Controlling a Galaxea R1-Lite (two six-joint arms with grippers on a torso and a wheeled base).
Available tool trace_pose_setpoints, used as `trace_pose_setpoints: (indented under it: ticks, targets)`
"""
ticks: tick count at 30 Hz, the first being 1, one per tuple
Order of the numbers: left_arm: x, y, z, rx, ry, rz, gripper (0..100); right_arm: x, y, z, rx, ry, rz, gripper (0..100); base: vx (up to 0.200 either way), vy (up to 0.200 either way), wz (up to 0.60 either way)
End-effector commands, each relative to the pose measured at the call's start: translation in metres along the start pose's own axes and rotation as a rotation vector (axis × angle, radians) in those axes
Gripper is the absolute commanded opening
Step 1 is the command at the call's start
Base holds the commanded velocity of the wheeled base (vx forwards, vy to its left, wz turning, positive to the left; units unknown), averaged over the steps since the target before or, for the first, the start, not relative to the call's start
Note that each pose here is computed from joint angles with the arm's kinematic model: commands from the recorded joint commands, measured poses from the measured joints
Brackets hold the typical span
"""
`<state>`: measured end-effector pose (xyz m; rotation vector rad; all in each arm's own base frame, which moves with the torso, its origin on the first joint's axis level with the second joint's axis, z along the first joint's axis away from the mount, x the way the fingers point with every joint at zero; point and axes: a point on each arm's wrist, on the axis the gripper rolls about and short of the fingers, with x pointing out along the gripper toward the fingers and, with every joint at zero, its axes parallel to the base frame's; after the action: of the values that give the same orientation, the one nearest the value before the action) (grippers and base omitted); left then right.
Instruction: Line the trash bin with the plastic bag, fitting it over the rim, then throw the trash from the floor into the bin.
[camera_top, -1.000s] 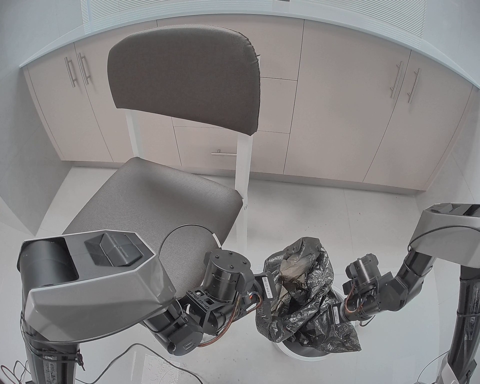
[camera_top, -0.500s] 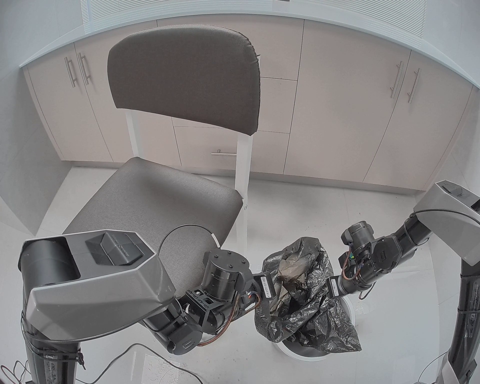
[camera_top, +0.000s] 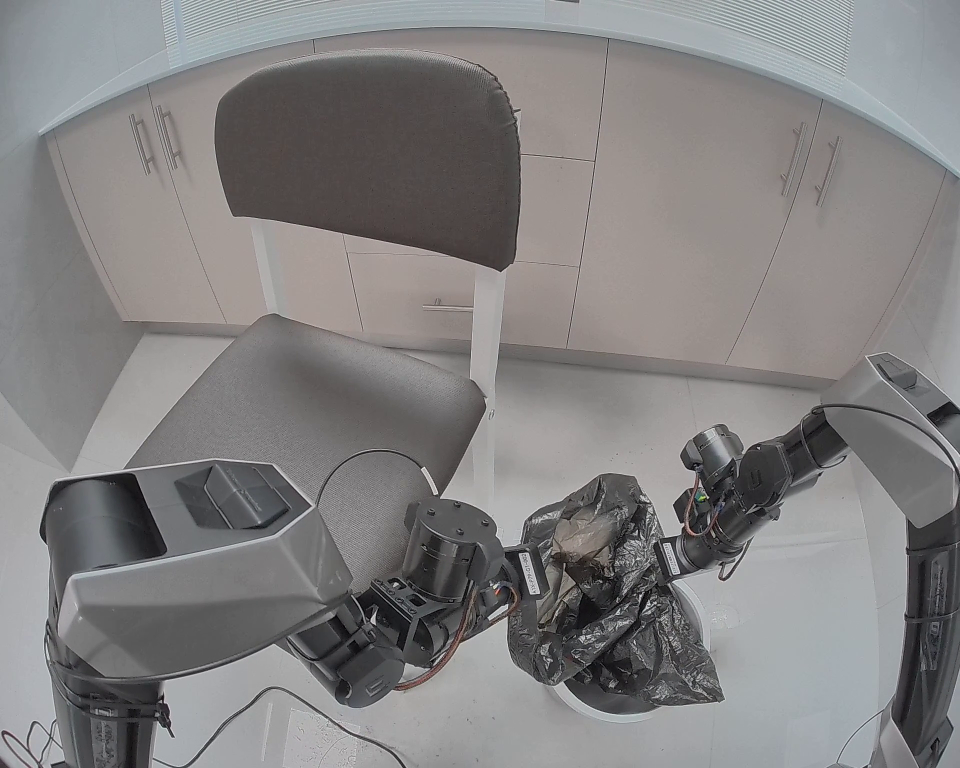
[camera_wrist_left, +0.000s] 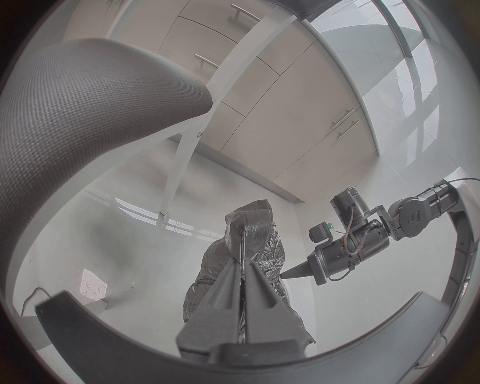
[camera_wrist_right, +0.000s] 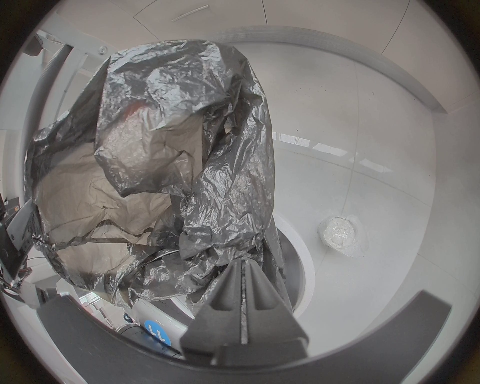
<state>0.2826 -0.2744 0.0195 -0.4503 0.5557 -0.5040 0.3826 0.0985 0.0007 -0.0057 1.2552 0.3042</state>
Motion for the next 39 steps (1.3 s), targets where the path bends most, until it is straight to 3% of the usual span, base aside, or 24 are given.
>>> trace_pose_setpoints:
  ticks: [1, 6, 15, 25, 26, 33, 39]
  targets:
    - [0.001, 0.000, -0.001, 0.000, 0.002, 0.001, 0, 0.012, -0.002, 0.002, 0.005, 0.010, 0.000, 0, 0.000, 0.000, 0.00]
    - [0.000, 0.000, 0.000, 0.000, 0.000, 0.000, 0, 0.003, -0.002, 0.008, 0.006, -0.026, 0.008, 0, 0.000, 0.000, 0.00]
    - [0.000, 0.000, 0.000, -0.001, -0.002, 0.000, 0, -0.059, 0.014, 0.004, -0.017, -0.130, 0.014, 0, 0.000, 0.000, 0.00]
    - [0.000, 0.000, 0.001, -0.001, -0.003, 0.000, 0, -0.054, 0.012, -0.004, -0.004, -0.126, 0.012, 0, 0.000, 0.000, 0.00]
    - [0.000, 0.000, 0.001, -0.001, -0.003, 0.000, 0, -0.051, 0.011, -0.007, -0.005, -0.121, 0.010, 100, 0.000, 0.000, 0.00]
    - [0.000, 0.000, 0.001, -0.001, -0.003, 0.000, 0, -0.023, 0.003, -0.006, 0.015, -0.084, 0.002, 100, 0.000, 0.000, 0.00]
    - [0.000, 0.000, 0.000, -0.001, -0.002, 0.000, 0, -0.004, 0.000, 0.002, 0.011, -0.144, -0.019, 100, 0.000, 0.000, 0.00]
